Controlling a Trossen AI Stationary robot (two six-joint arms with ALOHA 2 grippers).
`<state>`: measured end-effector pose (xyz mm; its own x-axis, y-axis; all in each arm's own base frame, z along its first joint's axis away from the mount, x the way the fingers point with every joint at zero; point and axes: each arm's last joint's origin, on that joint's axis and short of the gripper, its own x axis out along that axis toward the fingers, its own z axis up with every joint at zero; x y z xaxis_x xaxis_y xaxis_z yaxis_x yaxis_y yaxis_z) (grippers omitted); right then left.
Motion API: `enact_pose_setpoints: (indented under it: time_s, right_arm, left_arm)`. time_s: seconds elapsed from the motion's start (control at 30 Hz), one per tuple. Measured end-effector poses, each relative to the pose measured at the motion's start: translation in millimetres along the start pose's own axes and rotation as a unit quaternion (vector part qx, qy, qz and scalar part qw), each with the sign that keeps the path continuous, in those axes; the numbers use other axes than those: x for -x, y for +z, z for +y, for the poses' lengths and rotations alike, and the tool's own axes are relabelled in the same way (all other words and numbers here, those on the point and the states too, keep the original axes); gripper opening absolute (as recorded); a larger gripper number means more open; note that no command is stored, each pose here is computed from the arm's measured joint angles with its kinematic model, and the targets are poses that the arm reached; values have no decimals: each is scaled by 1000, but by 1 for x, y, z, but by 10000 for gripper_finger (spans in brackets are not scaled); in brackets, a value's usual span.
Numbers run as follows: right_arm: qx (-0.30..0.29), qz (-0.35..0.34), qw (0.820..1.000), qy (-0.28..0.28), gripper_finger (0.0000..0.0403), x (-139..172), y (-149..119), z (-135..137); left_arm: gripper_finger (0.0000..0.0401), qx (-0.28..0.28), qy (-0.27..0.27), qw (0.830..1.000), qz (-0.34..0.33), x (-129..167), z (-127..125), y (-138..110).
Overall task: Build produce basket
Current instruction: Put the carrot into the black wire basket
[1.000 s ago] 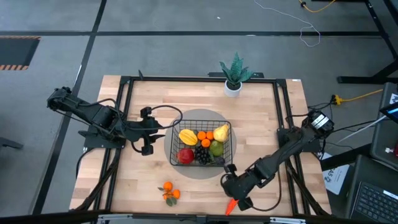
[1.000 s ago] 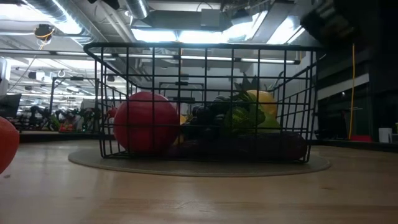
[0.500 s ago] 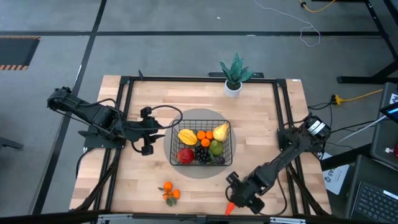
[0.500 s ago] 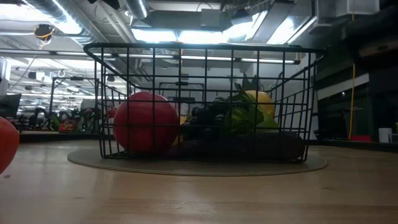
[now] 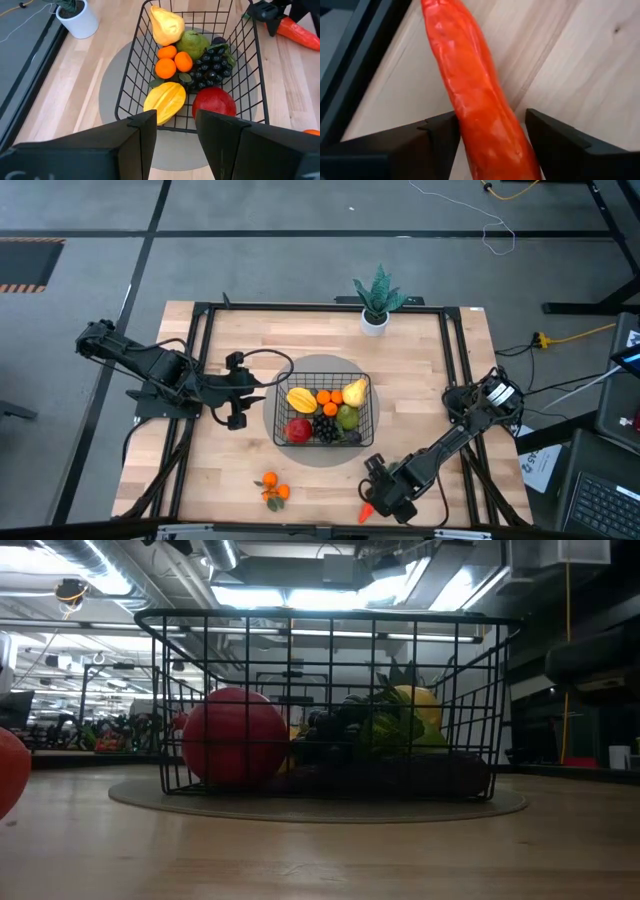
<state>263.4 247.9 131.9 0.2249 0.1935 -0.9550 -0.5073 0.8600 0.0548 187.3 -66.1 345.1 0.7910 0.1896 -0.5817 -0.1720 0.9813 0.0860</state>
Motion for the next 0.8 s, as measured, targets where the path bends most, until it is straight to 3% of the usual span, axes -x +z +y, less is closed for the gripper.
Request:
enact_pose_setpoints:
  time_s: [0.2, 0.37, 0.53, 0.7, 0.8]
  right_arm:
    - [-49, -4, 999, 0, 226, 1, 0, 0]
    - [-127, -11, 992, -14, 215, 1, 1, 0]
    - [-180, -15, 983, -23, 166, 1, 1, -1]
    - [-196, -18, 980, -31, 98, 1, 1, -2]
    - [-194, -17, 980, -35, 88, 3, 2, -1]
  left_arm:
    - [125, 20, 0, 1000, 0, 0, 0, 0]
    - [125, 30, 0, 1000, -2, 0, 0, 1]
    - [125, 27, 0, 1000, -4, 0, 0, 1]
    - [124, 14, 0, 1000, -4, 0, 0, 1]
    - [124, 17, -1, 1000, -9, 0, 0, 2]
